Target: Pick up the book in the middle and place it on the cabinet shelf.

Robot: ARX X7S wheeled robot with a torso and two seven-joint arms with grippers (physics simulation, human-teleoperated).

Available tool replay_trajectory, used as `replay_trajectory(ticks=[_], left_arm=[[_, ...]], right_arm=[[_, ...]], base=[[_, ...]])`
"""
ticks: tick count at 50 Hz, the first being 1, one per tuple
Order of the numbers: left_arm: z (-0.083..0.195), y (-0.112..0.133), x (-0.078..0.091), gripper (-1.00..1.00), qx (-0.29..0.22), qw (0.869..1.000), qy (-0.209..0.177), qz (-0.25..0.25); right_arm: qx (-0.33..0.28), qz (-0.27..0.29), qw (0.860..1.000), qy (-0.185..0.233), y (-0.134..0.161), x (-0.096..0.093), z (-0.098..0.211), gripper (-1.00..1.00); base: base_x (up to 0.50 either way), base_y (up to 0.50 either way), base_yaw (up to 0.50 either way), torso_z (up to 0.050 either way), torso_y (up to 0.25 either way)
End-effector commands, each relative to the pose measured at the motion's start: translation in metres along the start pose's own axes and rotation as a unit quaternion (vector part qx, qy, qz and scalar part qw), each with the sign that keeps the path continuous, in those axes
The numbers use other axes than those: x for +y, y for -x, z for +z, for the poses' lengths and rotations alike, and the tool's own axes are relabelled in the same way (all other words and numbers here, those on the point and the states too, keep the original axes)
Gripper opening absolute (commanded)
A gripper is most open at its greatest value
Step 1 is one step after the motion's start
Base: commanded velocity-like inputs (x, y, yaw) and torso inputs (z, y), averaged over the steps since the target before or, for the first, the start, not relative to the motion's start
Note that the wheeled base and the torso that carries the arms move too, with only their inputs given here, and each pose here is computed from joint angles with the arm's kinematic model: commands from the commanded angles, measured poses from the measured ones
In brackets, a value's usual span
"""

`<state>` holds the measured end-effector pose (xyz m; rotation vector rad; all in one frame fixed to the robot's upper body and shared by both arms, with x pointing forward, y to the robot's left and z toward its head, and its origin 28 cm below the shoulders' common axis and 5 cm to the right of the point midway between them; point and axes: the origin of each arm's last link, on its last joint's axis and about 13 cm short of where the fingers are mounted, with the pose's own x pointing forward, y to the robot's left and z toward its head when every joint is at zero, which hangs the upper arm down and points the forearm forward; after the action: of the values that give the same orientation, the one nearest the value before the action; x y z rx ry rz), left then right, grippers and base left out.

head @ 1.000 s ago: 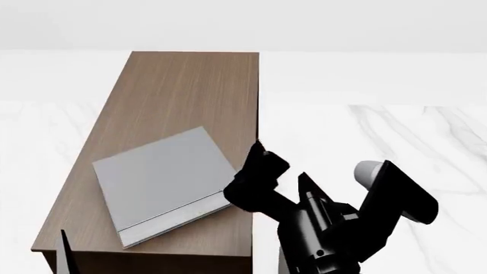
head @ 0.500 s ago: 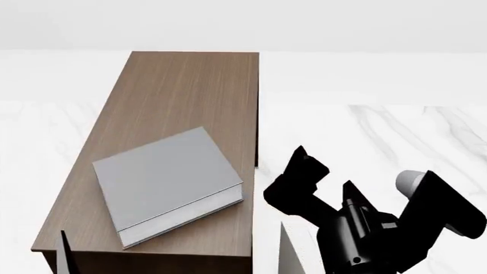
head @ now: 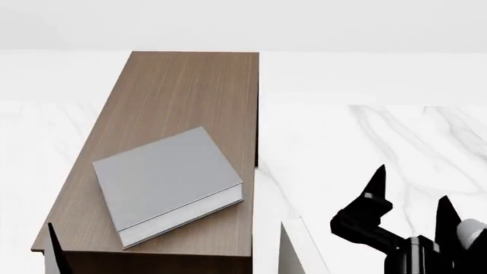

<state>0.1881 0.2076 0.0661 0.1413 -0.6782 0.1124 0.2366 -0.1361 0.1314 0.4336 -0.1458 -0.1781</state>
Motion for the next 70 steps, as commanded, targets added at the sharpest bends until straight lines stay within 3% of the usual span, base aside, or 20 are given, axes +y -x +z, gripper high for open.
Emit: replay_trajectory(ticks=[1,4,13,17,24,29,32,34,38,42,57,58,64,70], left_arm=[[0.008,-0.015,0.009,1.0,-0.021,0.999,0.002,0.031],[0.01,-0.022,0.014,1.0,-0.027,0.998,-0.003,0.05],[0.019,-0.047,0.039,1.0,-0.064,0.99,-0.037,0.119],[0.026,-0.061,0.056,1.0,-0.088,0.981,-0.061,0.163],[0.047,-0.081,0.086,1.0,-0.138,0.957,-0.098,0.236],[0.076,-0.089,0.106,1.0,-0.202,0.931,-0.122,0.28],[0.086,-0.09,0.113,1.0,-0.217,0.922,-0.127,0.295],[0.094,-0.09,0.119,1.0,-0.231,0.914,-0.135,0.306],[0.109,-0.09,0.126,1.0,-0.259,0.899,-0.149,0.32],[0.132,-0.089,0.139,1.0,-0.293,0.877,-0.17,0.341],[0.145,-0.08,0.155,1.0,-0.318,0.848,-0.192,0.377],[0.147,-0.079,0.155,1.0,-0.322,0.847,-0.193,0.378],[0.146,-0.084,0.152,1.0,-0.323,0.845,-0.196,0.378],[0.146,-0.084,0.153,1.0,-0.323,0.844,-0.198,0.379]], right_arm=[[-0.12,0.008,0.992,0.044,0.008,-0.017,-0.008,1.0],[-0.15,0.018,0.988,0.043,0.009,-0.018,-0.006,1.0],[-0.231,-0.036,0.971,0.059,-0.009,-0.025,0.017,1.0],[-0.281,-0.071,0.955,0.062,-0.016,-0.031,0.033,1.0],[-0.381,-0.096,0.918,0.053,-0.017,-0.036,0.06,1.0],[-0.461,-0.104,0.88,0.05,-0.011,-0.033,0.091,1.0],[-0.489,-0.103,0.865,0.042,-0.007,-0.033,0.101,1.0],[-0.519,-0.1,0.848,0.041,-0.001,-0.033,0.109,1.0],[-0.539,-0.09,0.837,0.026,0.005,-0.031,0.119,1.0],[-0.589,-0.092,0.802,0.026,0.017,-0.03,0.139,1.0],[-0.632,-0.107,0.767,0.011,0.031,-0.038,0.152,1.0],[-0.642,-0.107,0.759,0.008,0.034,-0.038,0.154,1.0],[-0.667,-0.105,0.737,0.01,0.04,-0.039,0.164,1.0],[-0.67,-0.109,0.734,0.01,0.038,-0.04,0.162,1.0]], base=[[0.0,0.0,0.0,0.0,0.0],[0.0,0.0,0.0,0.0,0.0],[0.0,0.0,0.0,0.0,0.0],[0.0,0.0,0.0,0.0,0.0],[0.0,0.0,0.0,0.0,0.0],[0.0,0.0,0.0,0.0,0.0],[0.0,0.0,0.0,0.0,0.0],[0.0,0.0,0.0,0.0,0.0],[0.0,0.0,0.0,0.0,0.0],[0.0,0.0,0.0,0.0,0.0],[0.0,0.0,0.0,0.0,0.0],[0.0,0.0,0.0,0.0,0.0],[0.0,0.0,0.0,0.0,0.0],[0.0,0.0,0.0,0.0,0.0]])
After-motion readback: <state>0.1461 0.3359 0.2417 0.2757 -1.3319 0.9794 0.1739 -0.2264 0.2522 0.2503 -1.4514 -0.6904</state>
